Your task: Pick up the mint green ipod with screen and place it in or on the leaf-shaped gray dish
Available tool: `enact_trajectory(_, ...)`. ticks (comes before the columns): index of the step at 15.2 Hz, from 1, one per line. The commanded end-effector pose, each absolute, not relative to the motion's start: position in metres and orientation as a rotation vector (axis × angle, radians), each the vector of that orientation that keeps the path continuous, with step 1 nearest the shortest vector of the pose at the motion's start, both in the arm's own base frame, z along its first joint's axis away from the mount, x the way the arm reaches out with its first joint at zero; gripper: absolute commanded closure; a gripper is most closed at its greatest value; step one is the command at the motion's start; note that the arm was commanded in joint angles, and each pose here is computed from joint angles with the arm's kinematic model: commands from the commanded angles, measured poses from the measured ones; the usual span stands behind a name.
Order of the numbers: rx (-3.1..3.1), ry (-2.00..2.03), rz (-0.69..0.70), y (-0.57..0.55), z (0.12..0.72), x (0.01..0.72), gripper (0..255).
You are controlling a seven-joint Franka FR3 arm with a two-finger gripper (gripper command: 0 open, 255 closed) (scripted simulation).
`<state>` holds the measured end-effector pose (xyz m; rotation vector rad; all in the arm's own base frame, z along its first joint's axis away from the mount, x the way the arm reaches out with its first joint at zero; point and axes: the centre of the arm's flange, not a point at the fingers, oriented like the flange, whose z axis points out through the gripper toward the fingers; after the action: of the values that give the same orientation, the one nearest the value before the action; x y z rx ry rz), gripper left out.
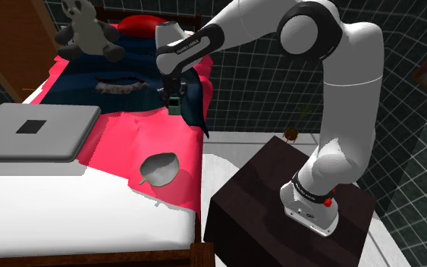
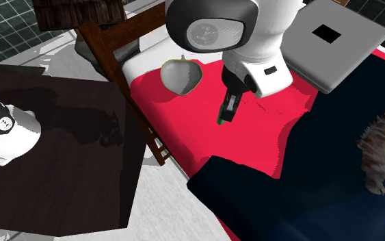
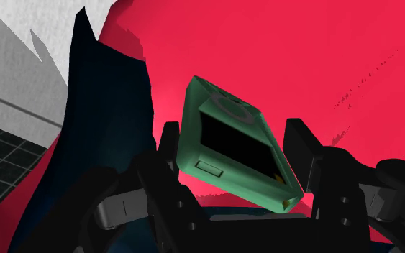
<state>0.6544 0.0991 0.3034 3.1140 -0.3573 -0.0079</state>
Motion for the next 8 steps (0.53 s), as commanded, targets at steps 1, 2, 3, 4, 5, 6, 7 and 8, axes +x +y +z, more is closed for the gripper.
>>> enact_trajectory(1, 3.114, -0.357, -0.009, 0.115, 0.306, 0.642, 255)
enact_trajectory(2, 3.114, -0.357, -0.009, 0.126, 0.307, 0.635, 255)
enact_trajectory(3, 3.114, -0.357, -0.009, 0.137, 0.308, 0.627, 255)
enact_trajectory(4, 3.114, -0.357, -0.009, 0.147, 0.309, 0.619, 255)
enact_trajectory(5, 3.114, -0.357, -0.009, 0.158, 0.310, 0.611, 255)
enact_trajectory(6, 3.114, -0.357, -0.009, 0.168, 0.310, 0.603, 255)
enact_trajectory(7, 3.114, -0.357, -0.009, 0.179, 0.311, 0.595, 255)
enact_trajectory(8, 3.114, -0.357, -0.009, 0.189, 0.312, 0.587, 255)
